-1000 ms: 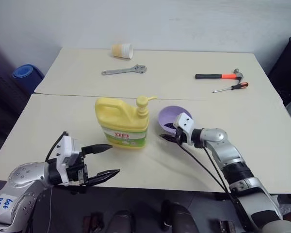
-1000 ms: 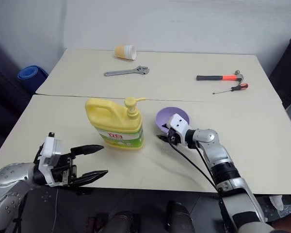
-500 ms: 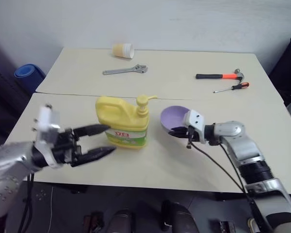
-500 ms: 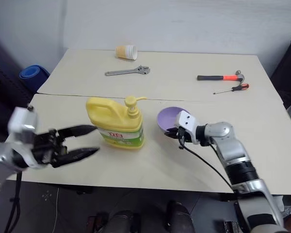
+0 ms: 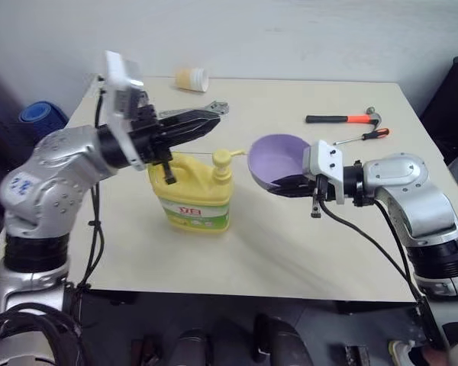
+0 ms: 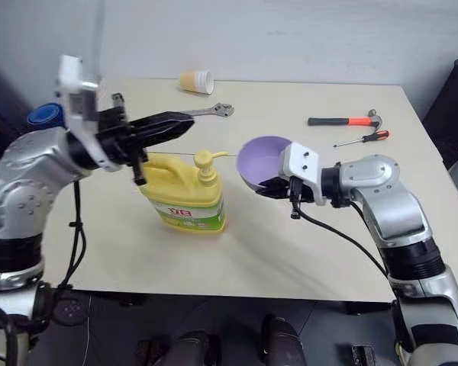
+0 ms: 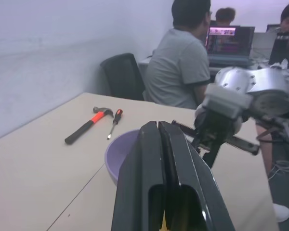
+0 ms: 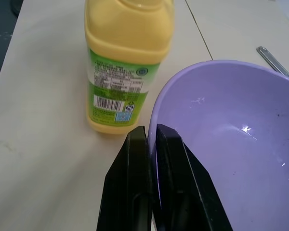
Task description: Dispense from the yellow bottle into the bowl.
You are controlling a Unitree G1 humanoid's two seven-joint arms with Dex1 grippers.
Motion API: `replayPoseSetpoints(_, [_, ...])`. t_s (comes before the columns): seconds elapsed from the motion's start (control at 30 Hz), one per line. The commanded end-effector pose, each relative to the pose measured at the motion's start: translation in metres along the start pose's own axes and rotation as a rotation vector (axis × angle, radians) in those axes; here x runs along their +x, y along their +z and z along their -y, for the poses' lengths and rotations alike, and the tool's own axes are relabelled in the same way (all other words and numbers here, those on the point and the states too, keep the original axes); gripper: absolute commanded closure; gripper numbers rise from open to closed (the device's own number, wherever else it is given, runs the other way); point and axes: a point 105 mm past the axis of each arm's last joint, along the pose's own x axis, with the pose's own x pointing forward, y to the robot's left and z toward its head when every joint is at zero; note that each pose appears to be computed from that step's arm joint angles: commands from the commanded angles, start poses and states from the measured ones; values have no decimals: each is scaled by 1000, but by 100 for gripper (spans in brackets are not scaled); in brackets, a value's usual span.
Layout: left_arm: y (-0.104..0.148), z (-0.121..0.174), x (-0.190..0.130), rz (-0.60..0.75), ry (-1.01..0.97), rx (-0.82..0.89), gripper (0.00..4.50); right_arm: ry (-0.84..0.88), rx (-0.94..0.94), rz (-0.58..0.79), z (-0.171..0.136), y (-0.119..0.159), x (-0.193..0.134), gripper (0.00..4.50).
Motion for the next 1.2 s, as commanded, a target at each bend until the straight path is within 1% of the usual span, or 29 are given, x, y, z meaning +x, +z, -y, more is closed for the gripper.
replayPoseSetpoints(0.03, [2, 6, 6, -7, -54, 48, 445, -4, -54, 41, 3, 26, -7, 450])
replayPoseSetpoints(0.23, [-8, 12, 9, -33, -102, 28, 445, 23, -38, 77, 1, 42, -8, 450])
replayPoseSetpoints(0.3, [-15, 11, 8, -66, -103, 23, 445, 38, -31, 81, -2, 45, -8, 450])
replayPoseSetpoints(0.4, [-24, 10, 7, -103, -101, 17, 445, 52, -24, 83, -5, 48, -7, 450])
replayPoseSetpoints(0.53, [-38, 5, 10, -162, -66, -35, 445, 79, -20, 75, -10, 49, -7, 450])
replayPoseSetpoints(0.63, [-44, 5, 11, -189, -59, -70, 445, 91, -15, 75, -12, 50, -6, 450])
replayPoseSetpoints(0.73, [-45, 8, 12, -205, -72, -81, 445, 96, -13, 73, -13, 50, -6, 450])
replayPoseSetpoints(0.87, [-28, 12, 13, -157, -119, -89, 445, 99, -7, 72, -15, 48, -5, 450])
replayPoseSetpoints(1.03, [-15, 7, 16, -167, -119, -66, 445, 102, 1, 72, -17, 45, -4, 450])
replayPoseSetpoints(1.13, [-18, 6, 20, -202, -117, -65, 445, 104, 3, 72, -19, 44, -3, 450])
replayPoseSetpoints(1.2, [-25, 8, 21, -248, -121, -63, 445, 104, 3, 71, -19, 44, -3, 450])
